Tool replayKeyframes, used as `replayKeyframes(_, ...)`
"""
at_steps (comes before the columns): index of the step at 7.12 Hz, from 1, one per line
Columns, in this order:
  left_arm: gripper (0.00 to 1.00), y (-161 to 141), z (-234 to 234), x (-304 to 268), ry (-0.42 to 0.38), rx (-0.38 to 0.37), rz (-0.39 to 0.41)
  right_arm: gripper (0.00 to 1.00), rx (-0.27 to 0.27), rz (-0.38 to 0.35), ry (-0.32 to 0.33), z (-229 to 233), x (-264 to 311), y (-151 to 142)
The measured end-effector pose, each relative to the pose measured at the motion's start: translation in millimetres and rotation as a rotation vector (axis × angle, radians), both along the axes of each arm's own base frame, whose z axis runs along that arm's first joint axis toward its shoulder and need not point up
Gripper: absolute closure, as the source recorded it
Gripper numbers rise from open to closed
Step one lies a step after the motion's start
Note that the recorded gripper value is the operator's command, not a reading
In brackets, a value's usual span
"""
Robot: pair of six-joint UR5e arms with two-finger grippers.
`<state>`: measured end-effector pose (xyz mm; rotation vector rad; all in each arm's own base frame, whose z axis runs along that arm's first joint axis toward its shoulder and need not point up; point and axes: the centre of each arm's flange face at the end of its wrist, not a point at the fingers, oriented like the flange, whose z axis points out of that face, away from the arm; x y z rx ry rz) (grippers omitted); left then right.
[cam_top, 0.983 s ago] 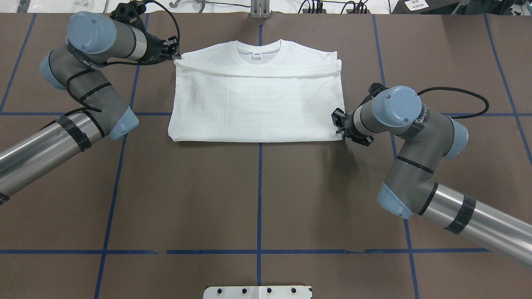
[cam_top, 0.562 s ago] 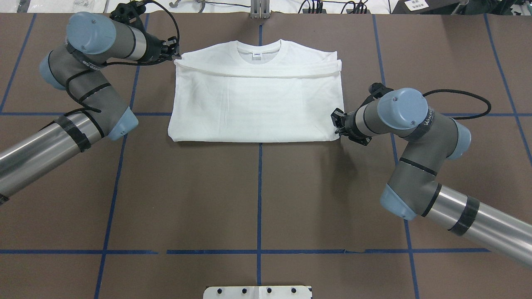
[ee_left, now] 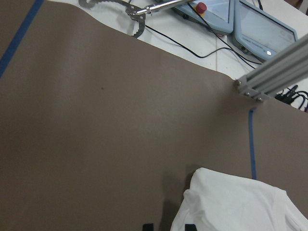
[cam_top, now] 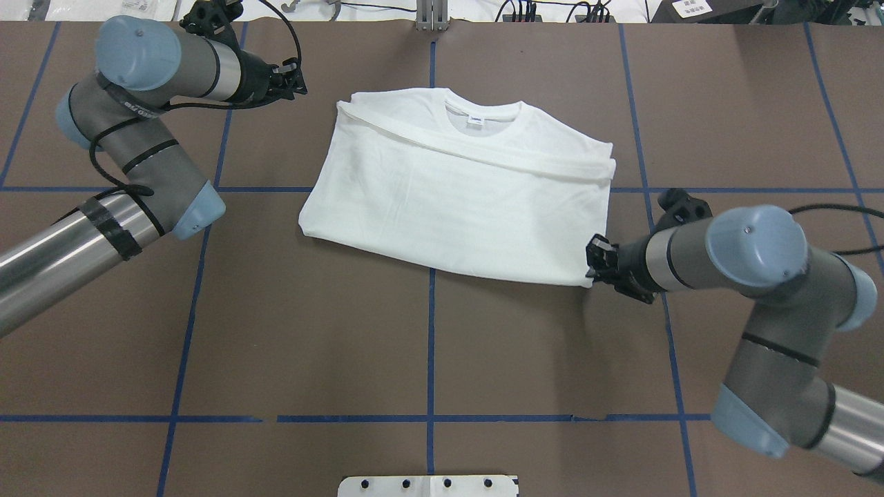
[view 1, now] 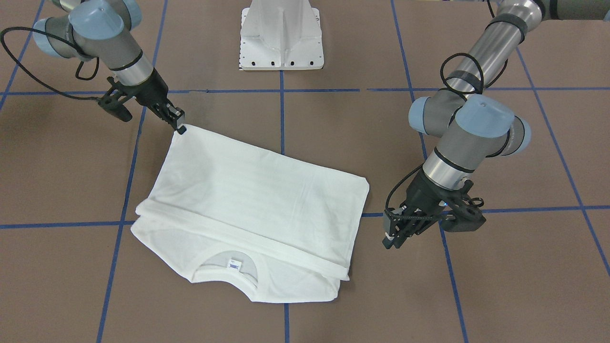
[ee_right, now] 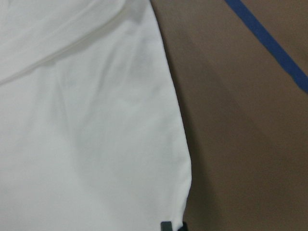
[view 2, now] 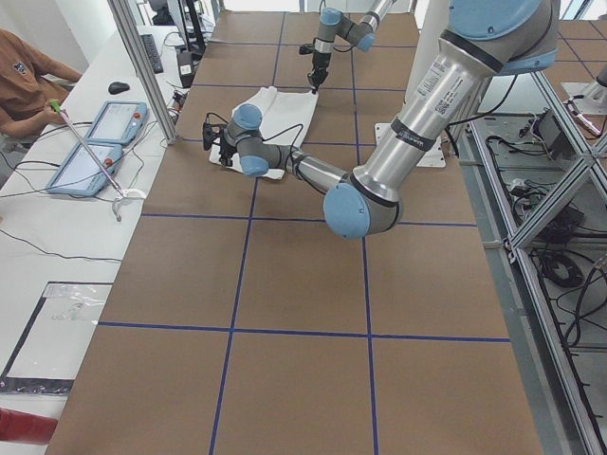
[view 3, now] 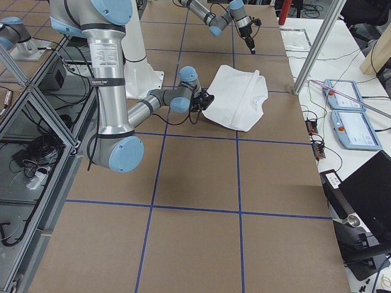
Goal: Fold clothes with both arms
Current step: 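Drag the shirt side nearer the robot with the right gripper while the left gripper follows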
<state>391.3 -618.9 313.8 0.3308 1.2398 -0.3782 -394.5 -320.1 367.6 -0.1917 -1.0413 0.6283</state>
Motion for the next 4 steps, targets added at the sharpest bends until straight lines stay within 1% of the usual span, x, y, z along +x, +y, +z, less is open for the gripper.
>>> replayKeyframes(1,0.42,28.6,-11.4,-9.7,0.072,-0.041,0.055,1.0,-0.019,-0.089,-0.021,-8.6,3.4,48.8)
replayKeyframes(2,0.39,69.7,-20.0,-8.8,0.141,-0.102,0.111,1.0,-0.05,-0.193,-0.035,-14.1,1.7,92.2)
replayKeyframes(3,0.38,119.3,-19.0,4.3,0.184,-0.171,0.171,1.0,-0.082,-0.282,-0.039,-15.5,-2.0,124.5)
replayKeyframes(4,0.36,162.4,-15.6,28.3,0.209,-0.253,0.219,1.0,-0.1,-0.345,-0.035,-14.1,-6.4,147.5)
